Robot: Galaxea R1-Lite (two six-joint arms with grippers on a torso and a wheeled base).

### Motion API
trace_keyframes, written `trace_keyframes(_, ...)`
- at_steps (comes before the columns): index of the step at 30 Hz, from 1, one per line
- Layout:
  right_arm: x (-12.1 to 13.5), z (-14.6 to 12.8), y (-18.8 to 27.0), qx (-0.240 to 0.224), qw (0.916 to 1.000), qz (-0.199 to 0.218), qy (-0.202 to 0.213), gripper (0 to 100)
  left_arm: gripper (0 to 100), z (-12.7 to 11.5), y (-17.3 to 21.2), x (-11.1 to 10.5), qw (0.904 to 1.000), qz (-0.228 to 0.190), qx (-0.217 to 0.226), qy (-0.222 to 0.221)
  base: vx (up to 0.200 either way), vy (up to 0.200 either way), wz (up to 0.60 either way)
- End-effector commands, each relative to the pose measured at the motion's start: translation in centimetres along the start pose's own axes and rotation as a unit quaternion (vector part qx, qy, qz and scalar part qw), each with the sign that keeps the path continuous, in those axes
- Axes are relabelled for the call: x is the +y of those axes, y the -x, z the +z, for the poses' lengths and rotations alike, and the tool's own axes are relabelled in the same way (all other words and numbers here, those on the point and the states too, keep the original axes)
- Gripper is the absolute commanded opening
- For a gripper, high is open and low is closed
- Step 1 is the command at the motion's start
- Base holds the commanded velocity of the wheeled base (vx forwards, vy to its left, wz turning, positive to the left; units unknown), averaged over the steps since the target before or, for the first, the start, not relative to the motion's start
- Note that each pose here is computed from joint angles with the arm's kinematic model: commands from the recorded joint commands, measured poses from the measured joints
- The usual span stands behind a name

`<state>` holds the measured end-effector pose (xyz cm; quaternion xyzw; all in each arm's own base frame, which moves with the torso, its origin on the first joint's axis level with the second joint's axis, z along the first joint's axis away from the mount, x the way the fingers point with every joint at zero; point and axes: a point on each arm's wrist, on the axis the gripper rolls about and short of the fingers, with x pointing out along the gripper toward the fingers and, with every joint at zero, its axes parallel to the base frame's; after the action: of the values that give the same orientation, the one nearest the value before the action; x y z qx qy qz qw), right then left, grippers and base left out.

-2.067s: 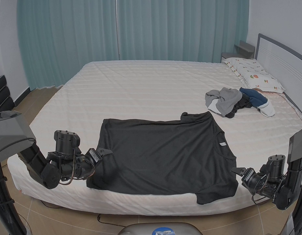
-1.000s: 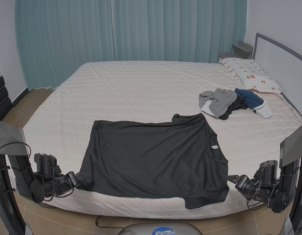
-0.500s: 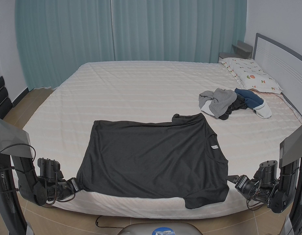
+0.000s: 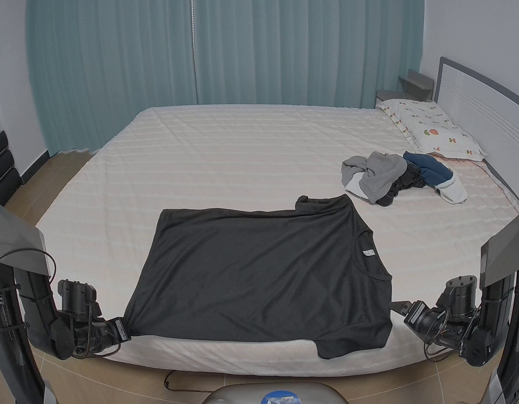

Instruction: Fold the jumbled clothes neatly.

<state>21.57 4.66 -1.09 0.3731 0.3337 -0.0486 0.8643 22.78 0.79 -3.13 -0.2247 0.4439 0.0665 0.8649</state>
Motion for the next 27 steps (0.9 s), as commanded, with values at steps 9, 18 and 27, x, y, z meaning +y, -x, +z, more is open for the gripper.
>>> trace_keyframes(9,-0.3,-0.2,0.1,-0.009,0.9991,-0.02,0.036,100,0,-0.3,0.4,1.2,0.9998,0.016,0.007,-0.006,0.0,0.0,0.0)
trace_keyframes(18,-0.2,-0.7,-2.9,-0.003,0.9933,-0.016,0.115,100,0,-0.4,-0.1,1.0,0.9997,-0.013,0.019,0.007,0.0,0.0,0.0)
trace_keyframes(27,0.1,-0.9,-6.0,-0.01,0.9895,-0.003,0.144,100,0,-0.2,-0.4,0.9,0.9994,-0.027,0.0,0.021,0.0,0.0,0.0)
